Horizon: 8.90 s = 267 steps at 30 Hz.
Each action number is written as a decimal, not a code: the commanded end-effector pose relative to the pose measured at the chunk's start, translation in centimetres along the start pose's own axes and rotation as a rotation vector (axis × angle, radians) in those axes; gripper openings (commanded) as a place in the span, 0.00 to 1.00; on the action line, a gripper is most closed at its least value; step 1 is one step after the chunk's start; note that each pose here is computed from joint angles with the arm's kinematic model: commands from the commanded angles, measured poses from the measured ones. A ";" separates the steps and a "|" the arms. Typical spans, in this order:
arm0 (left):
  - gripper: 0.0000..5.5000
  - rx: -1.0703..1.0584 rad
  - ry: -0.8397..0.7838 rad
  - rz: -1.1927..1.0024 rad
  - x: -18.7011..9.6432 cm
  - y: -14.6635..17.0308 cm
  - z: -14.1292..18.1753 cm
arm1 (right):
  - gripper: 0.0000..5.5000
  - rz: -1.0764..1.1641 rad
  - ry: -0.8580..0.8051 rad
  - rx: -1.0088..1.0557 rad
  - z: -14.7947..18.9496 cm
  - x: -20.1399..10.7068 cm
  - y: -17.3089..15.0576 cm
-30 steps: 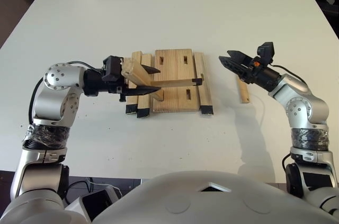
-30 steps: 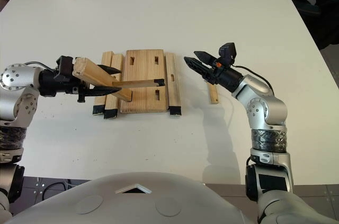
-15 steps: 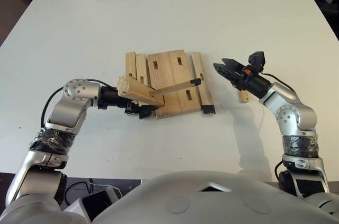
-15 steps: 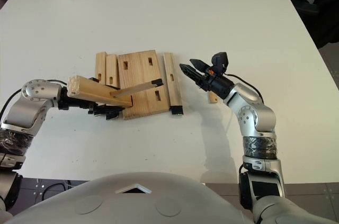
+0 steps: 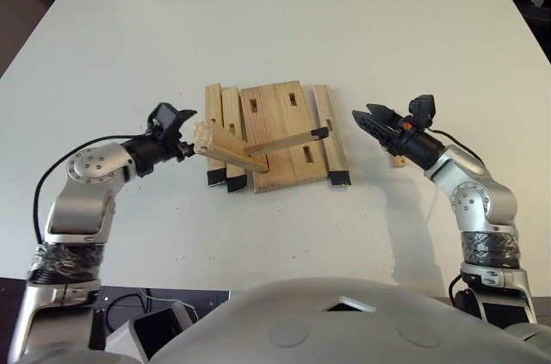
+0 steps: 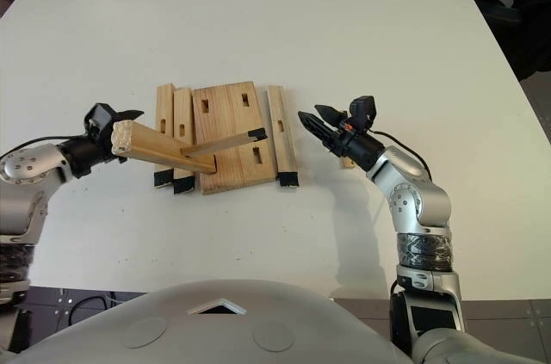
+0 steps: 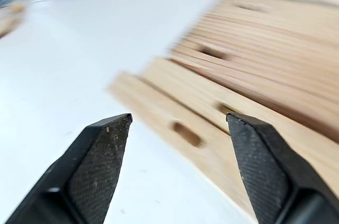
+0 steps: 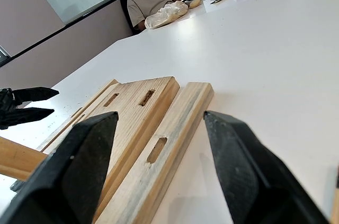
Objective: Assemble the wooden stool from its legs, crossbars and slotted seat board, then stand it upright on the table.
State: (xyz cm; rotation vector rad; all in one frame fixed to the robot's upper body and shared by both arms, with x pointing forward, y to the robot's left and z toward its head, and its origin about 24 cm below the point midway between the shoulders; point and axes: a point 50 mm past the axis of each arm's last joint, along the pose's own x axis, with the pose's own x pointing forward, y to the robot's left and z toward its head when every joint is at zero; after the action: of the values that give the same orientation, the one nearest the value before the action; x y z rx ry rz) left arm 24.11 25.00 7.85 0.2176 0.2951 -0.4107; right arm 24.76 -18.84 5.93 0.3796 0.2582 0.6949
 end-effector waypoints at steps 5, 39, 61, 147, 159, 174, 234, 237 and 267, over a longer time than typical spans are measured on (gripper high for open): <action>0.60 -0.440 0.020 0.355 0.3 -5.6 -0.7 | 0.54 -0.051 -0.012 -0.025 1.1 -1.0 -0.8; 0.50 -0.346 0.509 0.253 -2.6 -7.5 -3.6 | 0.54 -0.117 -0.042 0.028 -1.2 -1.3 0.1; 0.36 -0.344 -0.747 -0.559 -1.1 1.1 20.0 | 0.54 0.542 -0.402 -0.212 16.0 6.2 9.6; 0.57 -0.856 -0.273 0.824 0.7 2.8 -5.8 | 0.36 0.652 0.125 -0.534 6.9 1.1 6.7; 0.57 -0.826 -0.237 0.829 0.6 2.3 -6.4 | 0.36 0.730 0.044 -0.507 8.5 0.8 8.2; 0.57 -0.784 -0.209 0.791 1.4 1.9 -6.8 | 0.36 0.780 0.123 -0.461 5.8 2.6 6.9; 0.39 0.067 -0.193 -0.109 0.7 -13.0 11.5 | 0.36 0.612 0.240 -0.723 5.7 5.0 6.2; 0.31 0.109 -0.113 -0.128 1.0 -13.3 10.3 | 0.36 0.612 0.242 -0.721 5.7 5.1 6.2; 0.00 -0.279 -0.943 0.153 -3.2 -5.1 22.2 | 0.36 0.563 0.309 -0.682 4.9 6.0 4.1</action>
State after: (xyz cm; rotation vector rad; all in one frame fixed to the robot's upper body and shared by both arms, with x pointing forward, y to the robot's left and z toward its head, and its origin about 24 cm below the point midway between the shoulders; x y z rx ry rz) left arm 24.61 13.70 27.95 -0.1787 -0.5367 -0.3459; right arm 28.56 -11.85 13.68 -0.2886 0.0469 1.3991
